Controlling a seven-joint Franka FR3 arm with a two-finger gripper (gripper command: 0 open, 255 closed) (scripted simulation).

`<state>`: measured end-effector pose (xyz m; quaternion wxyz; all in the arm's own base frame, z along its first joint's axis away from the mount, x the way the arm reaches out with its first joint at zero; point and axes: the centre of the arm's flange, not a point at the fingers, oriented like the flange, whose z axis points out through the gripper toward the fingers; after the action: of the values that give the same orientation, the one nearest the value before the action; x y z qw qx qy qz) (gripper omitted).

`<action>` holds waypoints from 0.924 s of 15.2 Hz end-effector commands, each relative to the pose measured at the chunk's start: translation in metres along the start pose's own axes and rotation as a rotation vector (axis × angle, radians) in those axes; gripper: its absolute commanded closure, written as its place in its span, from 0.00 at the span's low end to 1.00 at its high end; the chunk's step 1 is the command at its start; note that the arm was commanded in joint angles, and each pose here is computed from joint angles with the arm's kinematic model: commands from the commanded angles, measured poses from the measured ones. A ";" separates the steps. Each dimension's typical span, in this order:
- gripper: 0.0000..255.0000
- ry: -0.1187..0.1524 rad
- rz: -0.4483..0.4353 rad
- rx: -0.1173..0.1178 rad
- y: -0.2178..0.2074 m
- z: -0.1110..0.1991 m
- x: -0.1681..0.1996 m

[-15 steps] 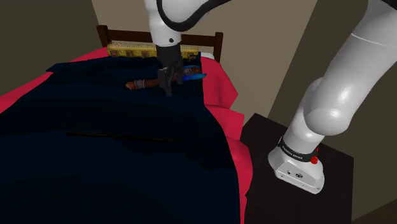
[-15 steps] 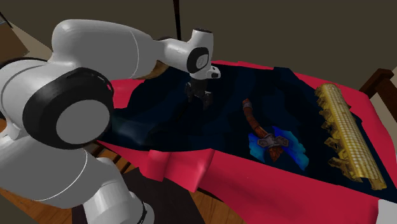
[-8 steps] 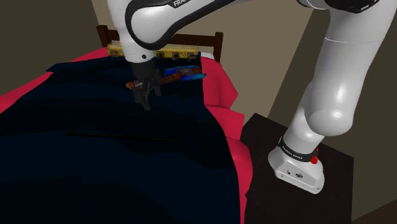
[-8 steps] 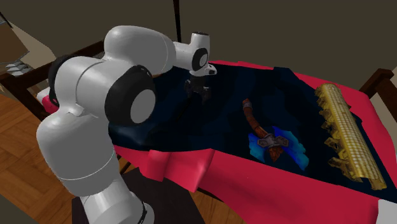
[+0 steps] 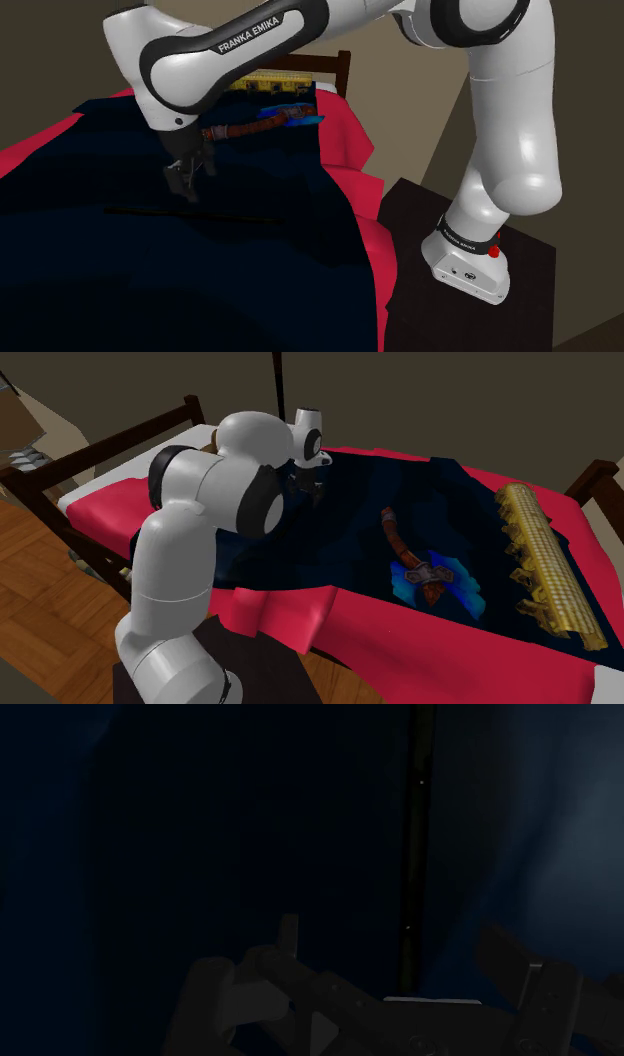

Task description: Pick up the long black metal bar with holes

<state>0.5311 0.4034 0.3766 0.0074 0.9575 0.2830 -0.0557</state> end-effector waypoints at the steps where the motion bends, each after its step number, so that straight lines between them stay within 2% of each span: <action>1: 0.00 -0.002 -0.028 -0.002 -0.020 0.010 0.020; 3: 0.00 -0.003 -0.052 -0.003 -0.034 0.018 0.036; 12: 0.00 -0.003 -0.052 -0.003 -0.033 0.058 0.040; 13: 1.00 -0.003 -0.052 -0.004 -0.034 0.058 0.040; 14: 1.00 -0.003 -0.052 -0.004 -0.034 0.058 0.041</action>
<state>0.5404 0.4513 0.3152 0.0081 0.9497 0.3079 -0.0569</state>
